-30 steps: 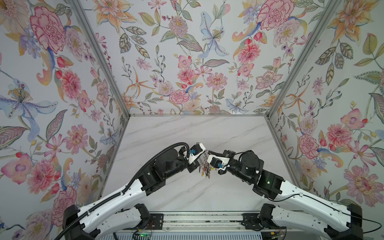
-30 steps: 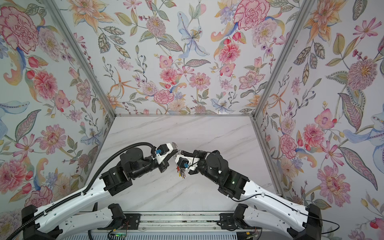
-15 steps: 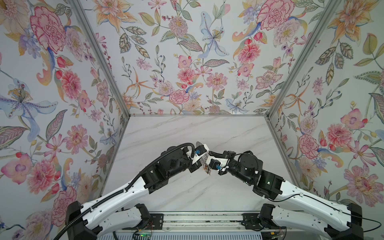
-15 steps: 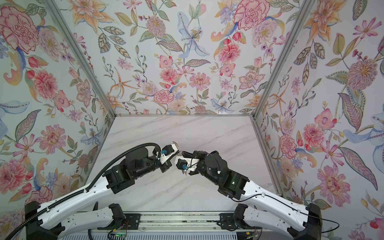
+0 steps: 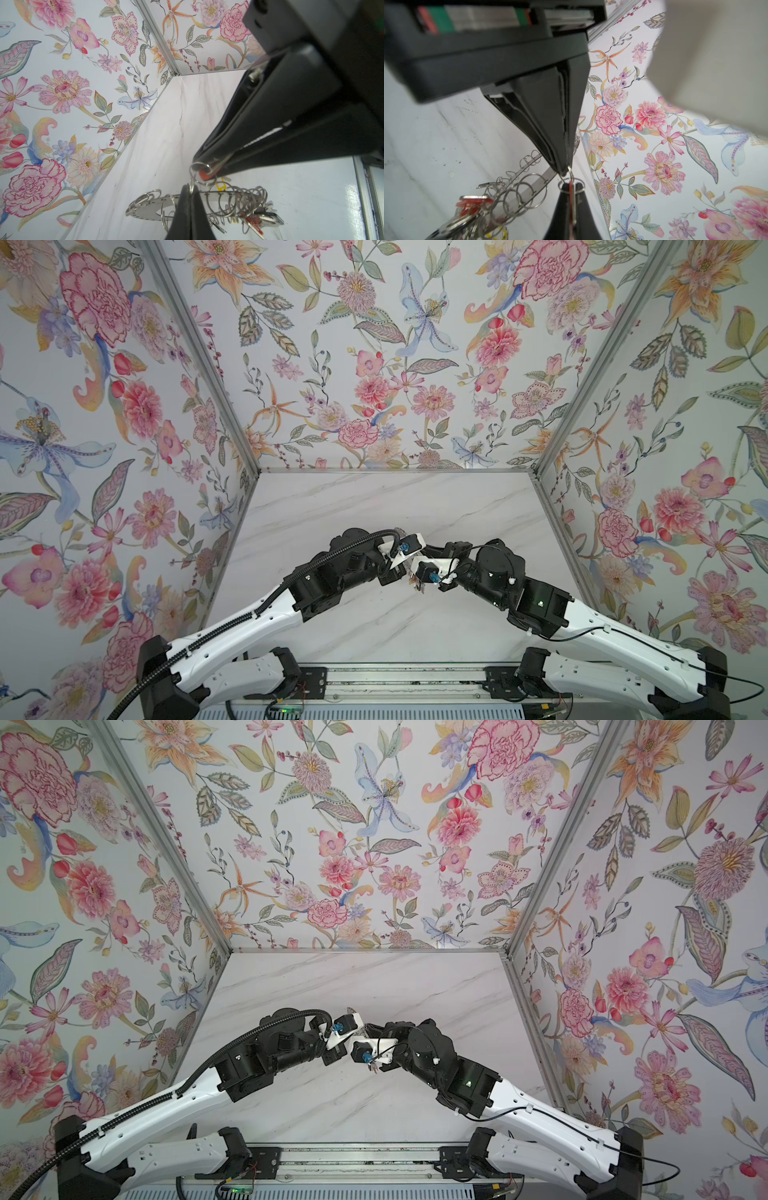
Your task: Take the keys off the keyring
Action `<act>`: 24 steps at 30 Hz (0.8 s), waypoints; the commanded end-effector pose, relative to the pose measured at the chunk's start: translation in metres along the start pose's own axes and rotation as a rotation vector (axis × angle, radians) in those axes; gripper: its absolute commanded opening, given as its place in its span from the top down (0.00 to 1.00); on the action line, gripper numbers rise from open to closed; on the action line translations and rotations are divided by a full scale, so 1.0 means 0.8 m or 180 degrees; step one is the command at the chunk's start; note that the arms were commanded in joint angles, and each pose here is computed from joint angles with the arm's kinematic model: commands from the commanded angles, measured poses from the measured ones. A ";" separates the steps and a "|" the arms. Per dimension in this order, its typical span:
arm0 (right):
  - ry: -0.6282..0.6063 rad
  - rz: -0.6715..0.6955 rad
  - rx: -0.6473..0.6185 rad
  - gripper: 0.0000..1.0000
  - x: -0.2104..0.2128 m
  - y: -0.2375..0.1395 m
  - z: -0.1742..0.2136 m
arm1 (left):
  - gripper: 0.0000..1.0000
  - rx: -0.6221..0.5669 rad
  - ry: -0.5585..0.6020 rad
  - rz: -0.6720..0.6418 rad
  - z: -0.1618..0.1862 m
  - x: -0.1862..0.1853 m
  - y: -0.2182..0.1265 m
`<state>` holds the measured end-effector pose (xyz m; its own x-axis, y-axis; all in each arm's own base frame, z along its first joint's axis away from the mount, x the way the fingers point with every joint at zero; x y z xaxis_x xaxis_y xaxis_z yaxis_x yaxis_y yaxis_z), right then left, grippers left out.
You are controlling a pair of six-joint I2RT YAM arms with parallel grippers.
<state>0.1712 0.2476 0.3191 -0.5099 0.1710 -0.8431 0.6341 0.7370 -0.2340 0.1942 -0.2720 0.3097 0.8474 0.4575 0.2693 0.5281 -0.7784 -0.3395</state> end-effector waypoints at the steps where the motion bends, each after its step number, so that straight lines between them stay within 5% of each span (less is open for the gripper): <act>1: 0.0002 0.0266 -0.0449 1.00 -0.040 -0.020 -0.037 | 1.00 0.0313 0.0060 0.0139 0.026 -0.003 0.006; 11: 0.0215 0.0139 -0.0542 1.00 -0.039 -0.026 -0.027 | 1.00 0.0208 0.0021 0.0701 0.021 -0.024 0.007; 17: 0.0285 0.0068 -0.0498 1.00 -0.035 -0.025 -0.020 | 0.97 0.0078 -0.0023 0.0622 0.010 -0.011 0.005; 24: 0.0410 0.0030 -0.0406 1.00 -0.029 -0.018 -0.014 | 0.83 -0.0174 -0.0047 0.0499 -0.011 0.006 -0.008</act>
<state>0.1699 0.2402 0.3121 -0.6029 0.1559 -0.7824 0.5650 0.7758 -0.2808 0.1925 -0.2739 0.3006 0.9295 0.3176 0.1878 0.3670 -0.8485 -0.3814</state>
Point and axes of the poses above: each gripper's point midway between its finger pads, its own y axis out along the fingers, its own x axis along the line the jaws close on, z = x × y, the point moved 5 cm from there along -y, back along the fingers, and after that the axes turned 8 degrees about -y, right-handed, at the moved point
